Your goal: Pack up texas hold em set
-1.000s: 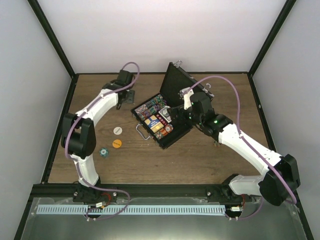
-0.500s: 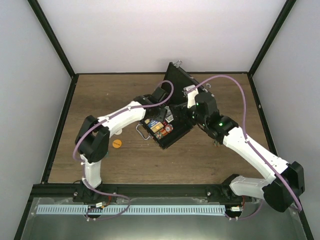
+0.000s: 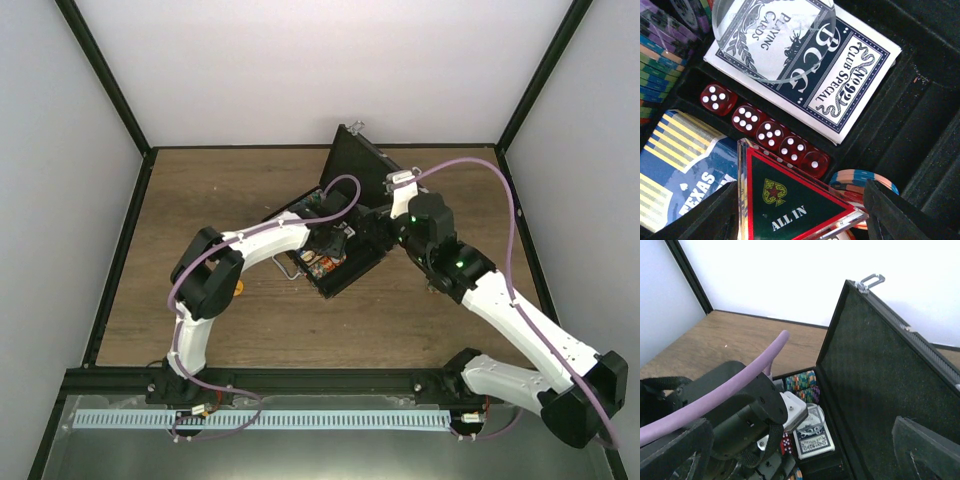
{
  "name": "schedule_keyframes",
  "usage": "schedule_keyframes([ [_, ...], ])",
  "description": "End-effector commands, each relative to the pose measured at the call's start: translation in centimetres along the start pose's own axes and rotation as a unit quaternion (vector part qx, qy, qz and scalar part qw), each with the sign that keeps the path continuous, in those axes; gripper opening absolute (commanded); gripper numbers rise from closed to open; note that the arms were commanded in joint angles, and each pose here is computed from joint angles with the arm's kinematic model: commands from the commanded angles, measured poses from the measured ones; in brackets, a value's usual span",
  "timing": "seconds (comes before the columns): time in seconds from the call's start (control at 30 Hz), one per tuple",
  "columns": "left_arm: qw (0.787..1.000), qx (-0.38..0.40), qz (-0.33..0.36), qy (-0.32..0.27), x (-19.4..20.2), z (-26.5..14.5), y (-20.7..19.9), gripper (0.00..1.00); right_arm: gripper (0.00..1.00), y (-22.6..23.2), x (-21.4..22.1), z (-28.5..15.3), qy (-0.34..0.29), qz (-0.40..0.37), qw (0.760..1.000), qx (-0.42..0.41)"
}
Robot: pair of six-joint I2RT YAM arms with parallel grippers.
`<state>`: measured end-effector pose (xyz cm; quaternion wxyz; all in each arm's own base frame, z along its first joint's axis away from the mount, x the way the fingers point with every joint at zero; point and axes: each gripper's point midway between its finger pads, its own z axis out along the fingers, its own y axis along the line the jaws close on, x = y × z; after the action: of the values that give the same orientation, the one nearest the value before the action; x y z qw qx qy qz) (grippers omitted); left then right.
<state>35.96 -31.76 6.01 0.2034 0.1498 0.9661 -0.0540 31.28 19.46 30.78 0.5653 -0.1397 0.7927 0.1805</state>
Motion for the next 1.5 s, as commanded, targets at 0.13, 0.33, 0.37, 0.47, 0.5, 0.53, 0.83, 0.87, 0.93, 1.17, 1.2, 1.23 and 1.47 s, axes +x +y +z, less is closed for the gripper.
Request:
schedule_keyframes([
  [0.13, 1.0, 0.005, -0.026, -0.014, -0.5, 0.4, -0.7, 0.57, 1.0, -0.5, 0.3, 0.5, 0.002, 0.001, 1.0, 0.011],
  [0.33, 0.999, -0.009, -0.031, -0.021, -0.9, 0.9, -0.5, 0.57, 1.0, -0.5, 0.8, 0.7, 0.008, 0.0, 1.0, 0.01],
  [0.37, 0.999, -0.01, -0.033, -0.023, -1.0, 0.9, -0.5, 0.57, 1.0, -0.5, 0.8, 0.8, 0.008, 0.0, 1.0, 0.01],
  [0.47, 0.999, -0.015, -0.039, -0.033, -1.4, 1.0, -0.3, 0.57, 1.0, -0.5, 0.9, 0.9, 0.011, 0.0, 1.0, 0.01],
  [0.5, 0.998, -0.015, -0.042, -0.036, -1.6, 1.0, -0.4, 0.57, 1.0, -0.4, 1.0, 0.9, 0.011, -0.001, 1.0, 0.01],
  [0.53, 0.998, -0.015, -0.044, -0.04, -1.8, 1.0, -0.4, 0.57, 1.0, -0.5, 1.0, 1.0, 0.012, 0.0, 1.0, 0.011],
  [0.83, 0.997, -0.014, -0.054, -0.057, -2.6, 1.0, -0.5, 0.57, 1.0, -0.4, 1.4, 1.3, 0.019, -0.002, 1.0, 0.01],
  [0.87, 0.997, -0.013, -0.055, -0.057, -2.6, 1.0, -0.5, 0.57, 1.0, -0.5, 1.5, 1.3, 0.02, -0.002, 1.0, 0.01],
  [0.93, 0.997, -0.008, -0.057, -0.058, -2.7, 1.1, -0.7, 0.57, 1.0, -0.4, 1.6, 1.4, 0.022, -0.002, 1.0, 0.01],
  [1.17, 0.997, -0.001, -0.063, -0.05, -2.5, 1.6, -1.0, 0.57, 1.0, -0.4, 1.7, 1.4, 0.024, -0.002, 1.0, 0.01],
  [1.2, 0.997, -0.001, -0.063, -0.049, -2.4, 1.7, -1.1, 0.58, 1.0, -0.4, 1.7, 1.4, 0.024, -0.002, 1.0, 0.01],
  [1.23, 0.997, -0.001, -0.062, -0.048, -2.3, 1.7, -1.1, 0.58, 1.0, -0.4, 1.8, 1.5, 0.025, -0.002, 1.0, 0.01],
  [1.47, 0.997, -0.002, -0.064, -0.044, -2.1, 1.8, -1.0, 0.66, 1.0, -0.4, 1.7, 1.5, 0.024, -0.001, 1.0, 0.01],
])
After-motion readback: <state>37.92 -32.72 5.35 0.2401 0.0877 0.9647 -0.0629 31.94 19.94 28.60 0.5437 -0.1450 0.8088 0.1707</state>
